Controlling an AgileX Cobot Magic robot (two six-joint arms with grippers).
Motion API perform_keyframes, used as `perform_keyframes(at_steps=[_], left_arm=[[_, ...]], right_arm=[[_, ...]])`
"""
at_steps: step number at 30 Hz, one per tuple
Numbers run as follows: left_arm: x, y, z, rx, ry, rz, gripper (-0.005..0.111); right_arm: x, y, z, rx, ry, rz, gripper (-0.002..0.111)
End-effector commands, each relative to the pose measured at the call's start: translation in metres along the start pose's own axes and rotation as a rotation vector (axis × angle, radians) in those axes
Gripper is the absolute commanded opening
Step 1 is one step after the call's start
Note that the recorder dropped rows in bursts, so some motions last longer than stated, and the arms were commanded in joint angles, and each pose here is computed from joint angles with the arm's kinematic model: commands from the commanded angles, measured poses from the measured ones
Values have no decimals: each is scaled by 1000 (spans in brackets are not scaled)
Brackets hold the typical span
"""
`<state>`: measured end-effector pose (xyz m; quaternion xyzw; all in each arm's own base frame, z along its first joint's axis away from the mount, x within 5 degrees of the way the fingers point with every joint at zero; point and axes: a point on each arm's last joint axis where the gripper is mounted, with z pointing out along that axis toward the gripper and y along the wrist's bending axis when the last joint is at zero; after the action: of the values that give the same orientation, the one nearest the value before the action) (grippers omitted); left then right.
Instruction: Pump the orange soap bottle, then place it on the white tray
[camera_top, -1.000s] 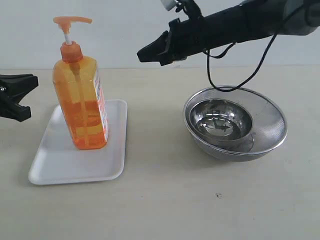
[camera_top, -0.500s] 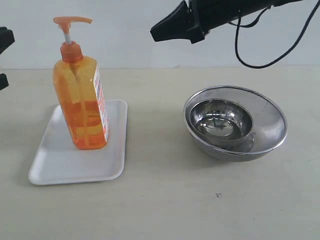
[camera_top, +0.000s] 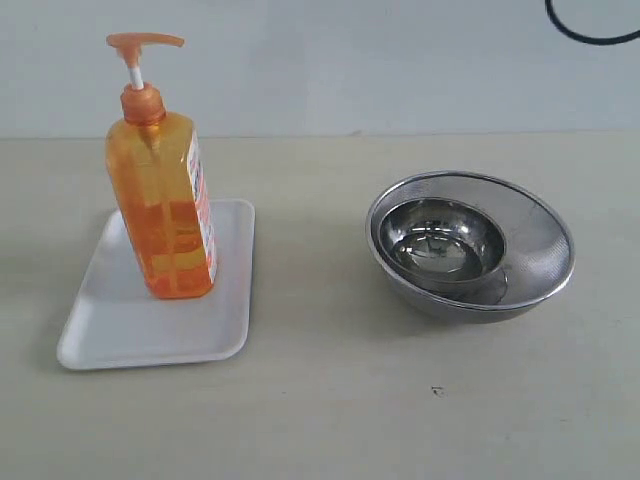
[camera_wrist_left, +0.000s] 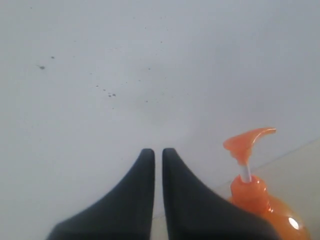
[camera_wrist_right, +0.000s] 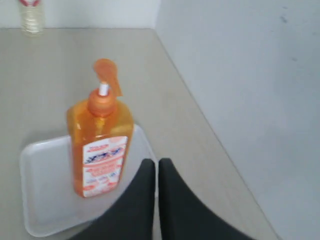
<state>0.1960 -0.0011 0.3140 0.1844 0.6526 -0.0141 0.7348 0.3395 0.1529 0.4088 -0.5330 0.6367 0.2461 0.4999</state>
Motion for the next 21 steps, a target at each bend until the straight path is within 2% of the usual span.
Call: perform_keyframes(at_steps=[1, 5, 9, 16, 21], left_arm=[[-4, -8, -25, -60, 3, -6, 5], [-9, -13, -42, -106, -13, -49, 5], [-9, -17, -55, -141, 1, -45, 5], [-5, -26, -62, -95, 30, -73, 5], [-3, -28, -62, -78, 46, -143, 5]], right_arm=[[-10, 13, -29, 143, 28, 4, 0], [-15, 28, -51, 270, -9, 15, 0], [-12, 48, -73, 389, -32, 23, 0], [8, 78, -107, 648, -83, 67, 0], [17, 94, -122, 741, -108, 77, 0]])
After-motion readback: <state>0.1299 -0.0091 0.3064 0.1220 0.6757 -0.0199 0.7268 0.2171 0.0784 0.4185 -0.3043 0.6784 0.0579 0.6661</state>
